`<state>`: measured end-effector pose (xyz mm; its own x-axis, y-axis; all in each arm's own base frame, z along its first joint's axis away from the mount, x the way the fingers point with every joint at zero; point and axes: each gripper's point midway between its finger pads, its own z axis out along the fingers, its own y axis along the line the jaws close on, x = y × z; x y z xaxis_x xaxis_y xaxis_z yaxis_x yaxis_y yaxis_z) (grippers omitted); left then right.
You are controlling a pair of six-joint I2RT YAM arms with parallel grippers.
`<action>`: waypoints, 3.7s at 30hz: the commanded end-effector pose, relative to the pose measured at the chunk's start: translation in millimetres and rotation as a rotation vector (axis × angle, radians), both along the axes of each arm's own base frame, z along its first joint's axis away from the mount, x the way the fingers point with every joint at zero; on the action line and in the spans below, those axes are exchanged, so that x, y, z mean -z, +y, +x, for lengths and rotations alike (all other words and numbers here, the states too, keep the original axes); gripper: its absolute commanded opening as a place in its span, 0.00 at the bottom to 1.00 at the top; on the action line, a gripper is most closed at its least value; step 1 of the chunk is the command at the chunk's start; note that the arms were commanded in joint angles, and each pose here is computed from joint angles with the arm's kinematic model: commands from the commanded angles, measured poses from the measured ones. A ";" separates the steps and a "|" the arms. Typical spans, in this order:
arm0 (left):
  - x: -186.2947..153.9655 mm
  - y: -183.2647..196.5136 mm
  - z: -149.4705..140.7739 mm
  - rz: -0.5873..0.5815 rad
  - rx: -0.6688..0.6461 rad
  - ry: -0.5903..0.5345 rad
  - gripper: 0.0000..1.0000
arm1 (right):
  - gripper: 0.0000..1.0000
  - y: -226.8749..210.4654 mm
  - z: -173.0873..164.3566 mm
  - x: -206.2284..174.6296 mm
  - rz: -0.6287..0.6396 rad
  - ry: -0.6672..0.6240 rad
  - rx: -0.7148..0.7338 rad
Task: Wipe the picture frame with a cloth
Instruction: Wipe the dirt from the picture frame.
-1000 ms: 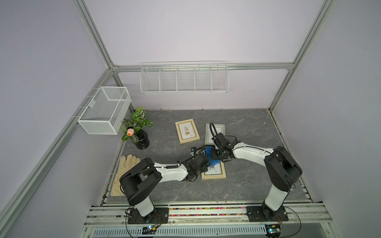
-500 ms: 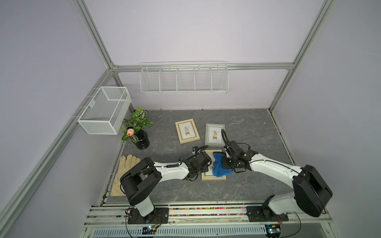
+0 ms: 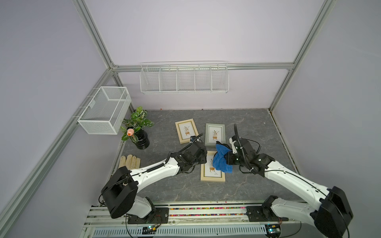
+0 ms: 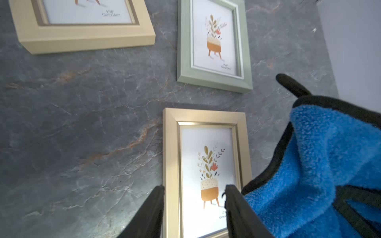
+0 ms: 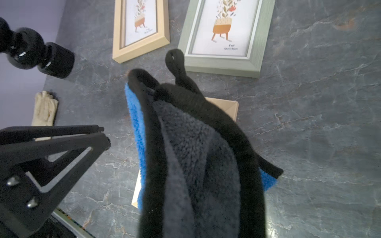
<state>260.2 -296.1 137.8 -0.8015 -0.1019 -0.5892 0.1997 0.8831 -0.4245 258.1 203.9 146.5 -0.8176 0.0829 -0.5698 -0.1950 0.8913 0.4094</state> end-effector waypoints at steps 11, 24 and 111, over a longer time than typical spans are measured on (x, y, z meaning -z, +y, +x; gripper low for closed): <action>-97.5 -26.4 -53.4 -0.408 0.398 -0.356 0.67 | 0.07 37.1 -21.2 -60.4 0.266 -0.171 -0.157; -97.8 -61.6 -81.8 -0.420 0.630 -0.329 0.68 | 0.08 70.6 -47.3 -98.7 0.386 -0.286 -0.341; 129.3 29.6 32.4 0.173 0.000 0.216 0.00 | 0.16 -12.8 -49.4 131.8 -0.445 0.322 0.029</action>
<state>299.5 -313.8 43.7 -0.8861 -0.0266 -0.4627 0.2105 0.8664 -0.4528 214.3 218.2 25.1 -0.9447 -0.1016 -0.3120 -0.1529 0.9776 0.1449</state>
